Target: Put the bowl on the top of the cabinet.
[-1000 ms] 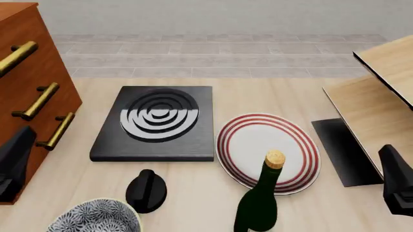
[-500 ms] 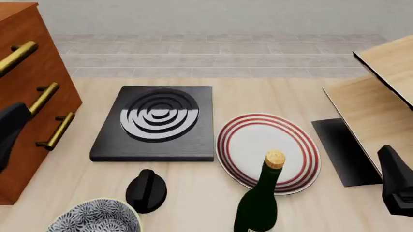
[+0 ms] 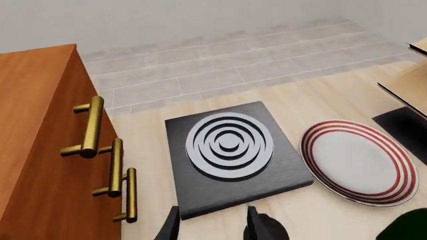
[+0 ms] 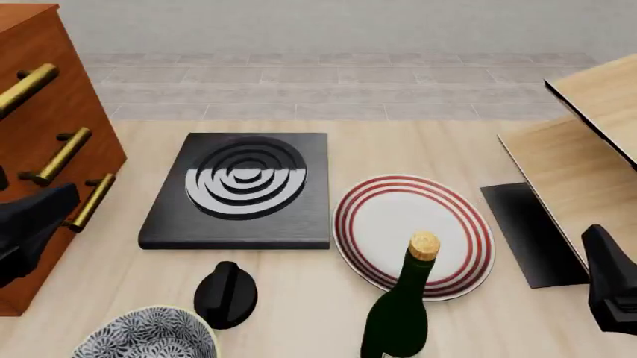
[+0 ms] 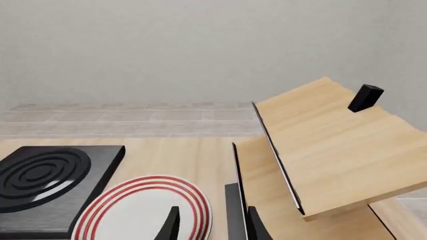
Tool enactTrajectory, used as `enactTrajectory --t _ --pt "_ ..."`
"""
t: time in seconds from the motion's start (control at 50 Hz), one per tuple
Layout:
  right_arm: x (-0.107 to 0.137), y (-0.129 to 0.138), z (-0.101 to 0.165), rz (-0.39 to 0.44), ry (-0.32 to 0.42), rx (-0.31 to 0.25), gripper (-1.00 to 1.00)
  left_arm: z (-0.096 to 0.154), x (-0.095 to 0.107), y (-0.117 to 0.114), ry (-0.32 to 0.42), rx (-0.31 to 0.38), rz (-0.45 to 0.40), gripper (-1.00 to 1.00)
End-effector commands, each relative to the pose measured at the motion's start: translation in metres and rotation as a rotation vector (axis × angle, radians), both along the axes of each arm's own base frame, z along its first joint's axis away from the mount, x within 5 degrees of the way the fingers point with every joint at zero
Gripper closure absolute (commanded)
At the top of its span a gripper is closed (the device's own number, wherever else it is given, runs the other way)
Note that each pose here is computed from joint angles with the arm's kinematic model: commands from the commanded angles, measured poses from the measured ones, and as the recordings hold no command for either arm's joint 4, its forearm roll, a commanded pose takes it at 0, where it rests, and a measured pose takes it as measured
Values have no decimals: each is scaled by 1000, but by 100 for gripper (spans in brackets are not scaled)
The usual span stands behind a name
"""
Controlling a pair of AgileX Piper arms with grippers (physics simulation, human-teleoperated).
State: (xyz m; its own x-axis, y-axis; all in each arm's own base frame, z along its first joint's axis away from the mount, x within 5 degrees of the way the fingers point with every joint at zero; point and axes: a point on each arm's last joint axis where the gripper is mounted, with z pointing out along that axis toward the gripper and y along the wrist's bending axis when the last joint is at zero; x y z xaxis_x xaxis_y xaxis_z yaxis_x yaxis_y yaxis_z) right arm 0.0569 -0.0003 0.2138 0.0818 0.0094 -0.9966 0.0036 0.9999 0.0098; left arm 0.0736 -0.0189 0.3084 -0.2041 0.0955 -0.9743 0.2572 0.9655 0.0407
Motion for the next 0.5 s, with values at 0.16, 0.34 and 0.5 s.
enactTrajectory --t 0.16,0.34,0.5 --pt "0 0 0 0 2 1 -100 -14 -3 3 138 69 15 -100" --pt "0 0 -1 1 2 0 -100 -24 -8 4 201 91 17 -100" --pt "0 0 -1 1 2 0 -100 -40 -9 4 265 87 15 -100"
